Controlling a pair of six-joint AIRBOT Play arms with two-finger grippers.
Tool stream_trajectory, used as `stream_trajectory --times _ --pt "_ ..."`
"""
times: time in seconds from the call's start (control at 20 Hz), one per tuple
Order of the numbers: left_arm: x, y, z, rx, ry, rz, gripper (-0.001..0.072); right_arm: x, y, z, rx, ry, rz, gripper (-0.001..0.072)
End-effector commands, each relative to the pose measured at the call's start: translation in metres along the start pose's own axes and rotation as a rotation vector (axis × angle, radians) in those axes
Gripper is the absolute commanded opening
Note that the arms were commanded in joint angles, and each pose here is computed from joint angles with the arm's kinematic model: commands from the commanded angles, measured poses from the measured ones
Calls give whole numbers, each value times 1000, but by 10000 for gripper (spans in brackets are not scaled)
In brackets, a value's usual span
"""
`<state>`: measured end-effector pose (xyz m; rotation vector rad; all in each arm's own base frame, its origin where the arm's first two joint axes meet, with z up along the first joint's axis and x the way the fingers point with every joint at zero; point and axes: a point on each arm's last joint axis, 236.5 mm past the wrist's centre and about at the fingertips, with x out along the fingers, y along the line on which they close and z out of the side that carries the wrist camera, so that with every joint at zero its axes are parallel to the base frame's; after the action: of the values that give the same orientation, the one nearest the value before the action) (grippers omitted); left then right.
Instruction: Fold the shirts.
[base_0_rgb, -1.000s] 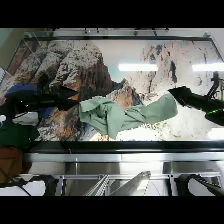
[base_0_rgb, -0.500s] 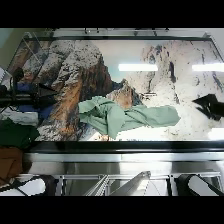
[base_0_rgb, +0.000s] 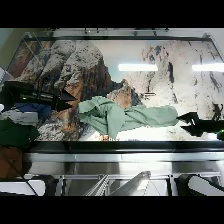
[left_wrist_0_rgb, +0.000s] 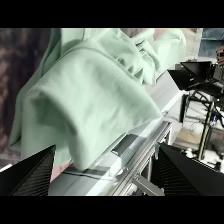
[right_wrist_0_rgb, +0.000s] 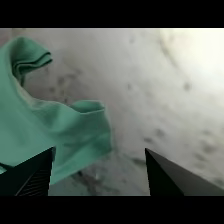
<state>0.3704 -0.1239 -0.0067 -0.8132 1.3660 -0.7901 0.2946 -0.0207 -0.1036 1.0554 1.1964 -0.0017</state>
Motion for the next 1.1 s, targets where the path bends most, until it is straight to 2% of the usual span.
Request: stream_trajectory --times 0.0,0.1,0.15,0.2,0.25,0.35,0.5,0.65,0.9,1.05 --pt "13 -19 18 59 26 12 713 36 13 -5 6 35 74 632" --pt "12 -38 27 80 26 14 712 54 32 -15 -19 75 118 438" --pt "12 -50 27 99 43 9 712 60 39 -20 -39 92 125 423" --pt "14 -62 26 129 64 8 712 63 45 -23 -58 101 129 354" --pt "18 -69 25 162 79 20 712 65 52 -24 -89 107 134 182" --pt "28 -63 31 210 72 109 713 65 62 -23 -113 110 151 26" --pt "26 -13 49 232 44 356 713 61 77 -26 -137 124 207 24" --pt "21 32 42 167 145 450 714 60 80 -32 -144 145 222 24" --pt "30 70 27 14 240 400 713 60 80 -31 -144 144 222 24" --pt "65 29 28 33 241 186 709 60 80 -31 -144 144 222 24"
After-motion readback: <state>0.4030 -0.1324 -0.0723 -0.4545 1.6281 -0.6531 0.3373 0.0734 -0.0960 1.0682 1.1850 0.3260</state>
